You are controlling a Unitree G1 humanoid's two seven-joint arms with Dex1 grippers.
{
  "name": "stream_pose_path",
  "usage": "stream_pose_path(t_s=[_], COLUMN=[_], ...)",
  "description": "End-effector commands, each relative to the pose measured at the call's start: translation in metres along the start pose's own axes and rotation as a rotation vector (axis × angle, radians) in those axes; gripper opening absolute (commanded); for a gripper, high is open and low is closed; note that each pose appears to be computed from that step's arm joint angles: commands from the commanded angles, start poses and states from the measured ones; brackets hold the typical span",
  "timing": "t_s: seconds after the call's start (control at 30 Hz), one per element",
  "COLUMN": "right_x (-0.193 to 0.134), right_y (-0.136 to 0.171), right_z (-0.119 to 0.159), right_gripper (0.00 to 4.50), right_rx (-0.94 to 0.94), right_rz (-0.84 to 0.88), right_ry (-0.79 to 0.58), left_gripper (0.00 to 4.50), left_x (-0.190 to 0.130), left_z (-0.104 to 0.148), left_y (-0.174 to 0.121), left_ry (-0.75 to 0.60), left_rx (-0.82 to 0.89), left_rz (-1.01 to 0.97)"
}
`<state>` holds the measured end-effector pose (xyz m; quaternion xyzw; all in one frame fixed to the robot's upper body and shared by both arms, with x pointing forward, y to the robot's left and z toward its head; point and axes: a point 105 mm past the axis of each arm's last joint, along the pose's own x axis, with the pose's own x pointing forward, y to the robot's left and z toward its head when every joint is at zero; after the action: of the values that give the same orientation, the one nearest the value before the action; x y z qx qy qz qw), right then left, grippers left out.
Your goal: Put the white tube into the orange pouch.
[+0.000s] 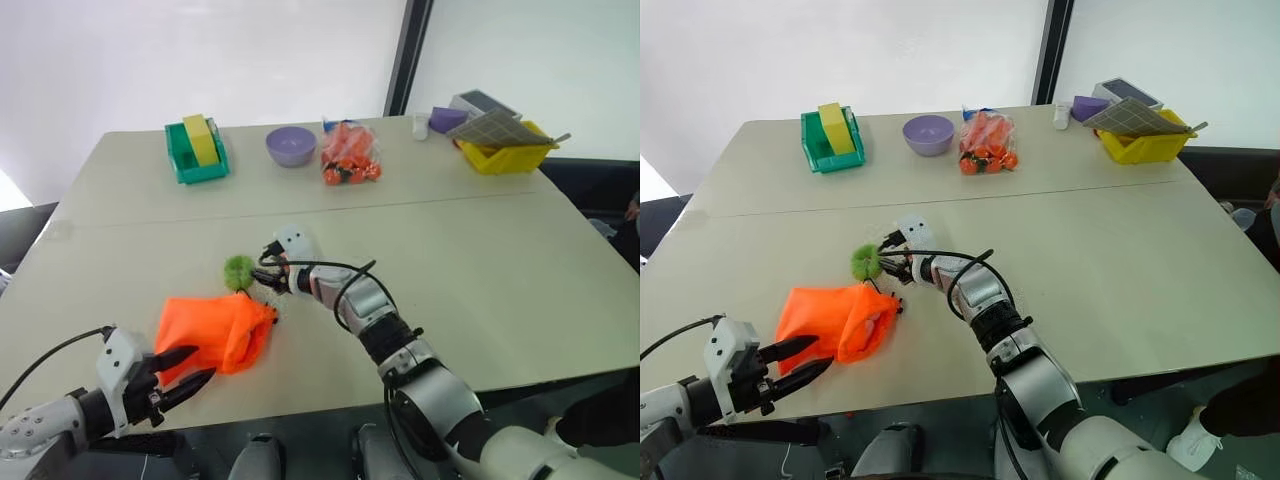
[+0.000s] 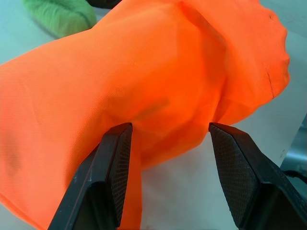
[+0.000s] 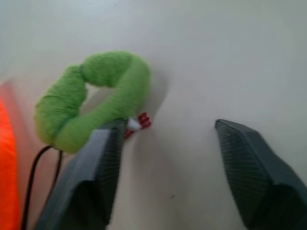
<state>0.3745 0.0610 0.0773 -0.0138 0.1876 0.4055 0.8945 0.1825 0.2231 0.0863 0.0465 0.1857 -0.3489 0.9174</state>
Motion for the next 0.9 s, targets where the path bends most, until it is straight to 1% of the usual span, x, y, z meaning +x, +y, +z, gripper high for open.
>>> stream_pose_path(t_s=[0.03, 0.07, 0.1, 0.13, 0.23, 0.3, 0.33, 0.37, 0.4, 0.43, 0.5, 0.53, 0.57, 0.63, 0.67, 0.7, 0.77, 0.87, 0.9], right_x=[0.013, 0.012, 0.011, 0.01, 0.003, -0.002, -0.006, -0.011, -0.014, -0.018, -0.026, -0.03, -0.033, -0.038, -0.04, -0.042, -0.045, -0.05, -0.052], right_y=[0.046, 0.046, 0.047, 0.047, 0.045, 0.04, 0.038, 0.036, 0.035, 0.034, 0.032, 0.032, 0.031, 0.029, 0.028, 0.027, 0.023, 0.016, 0.012], right_z=[0.025, 0.026, 0.028, 0.03, 0.036, 0.039, 0.04, 0.041, 0.041, 0.041, 0.04, 0.04, 0.04, 0.04, 0.04, 0.04, 0.039, 0.038, 0.039], right_gripper=[1.23, 0.6, 0.1, 0.04, 0.04, 0.04, 0.0, 0.0, 0.0, 0.25, 0.84, 1.48, 1.89, 2.85, 3.45, 3.87, 3.87, 3.87, 3.87], right_rx=[-0.003, -0.006, -0.009, -0.009, -0.012, -0.047, -0.058, -0.06, -0.059, -0.047, -0.046, -0.055, -0.062, -0.071, -0.073, -0.072, -0.068, -0.063, -0.059], right_rz=[0.127, 0.132, 0.139, 0.145, 0.152, 0.136, 0.14, 0.142, 0.145, 0.155, 0.17, 0.171, 0.17, 0.155, 0.145, 0.139, 0.118, 0.082, 0.067], right_ry=[-0.074, -0.082, -0.095, -0.11, -0.149, -0.173, -0.186, -0.196, -0.203, -0.21, -0.215, -0.218, -0.222, -0.233, -0.237, -0.24, -0.245, -0.258, -0.268], left_gripper=[2.72, 2.72, 2.72, 2.72, 2.72, 2.72, 3.23, 3.57, 4.04, 4.49, 4.5, 4.5, 4.5, 4.5, 4.5, 4.5, 4.5, 4.5, 4.5], left_x=[-0.004, -0.005, -0.007, -0.009, -0.017, -0.024, -0.026, -0.028, -0.029, -0.029, -0.029, -0.029, -0.027, -0.015, -0.008, -0.001, 0.018, 0.045, 0.055], left_z=[0.014, 0.018, 0.023, 0.028, 0.045, 0.055, 0.061, 0.065, 0.067, 0.069, 0.073, 0.077, 0.08, 0.079, 0.08, 0.08, 0.083, 0.087, 0.084], left_y=[-0.002, -0.001, 0.001, 0.003, 0.011, 0.015, 0.016, 0.016, 0.016, 0.016, 0.021, 0.024, 0.029, 0.043, 0.051, 0.058, 0.065, 0.06, 0.061], left_ry=[-0.05, -0.07, -0.094, -0.12, -0.195, -0.236, -0.253, -0.263, -0.268, -0.265, -0.277, -0.293, -0.307, -0.285, -0.284, -0.282, -0.279, -0.265, -0.233], left_rx=[0.034, 0.025, 0.011, -0.004, -0.085, -0.142, -0.161, -0.174, -0.184, -0.18, -0.175, -0.168, -0.145, -0.129, -0.115, -0.122, -0.129, -0.114, -0.092], left_rz=[0.009, 0.016, 0.028, 0.038, 0.054, 0.051, 0.043, 0.032, 0.025, 0.027, 0.052, 0.064, 0.092, 0.165, 0.214, 0.251, 0.291, 0.268, 0.287])
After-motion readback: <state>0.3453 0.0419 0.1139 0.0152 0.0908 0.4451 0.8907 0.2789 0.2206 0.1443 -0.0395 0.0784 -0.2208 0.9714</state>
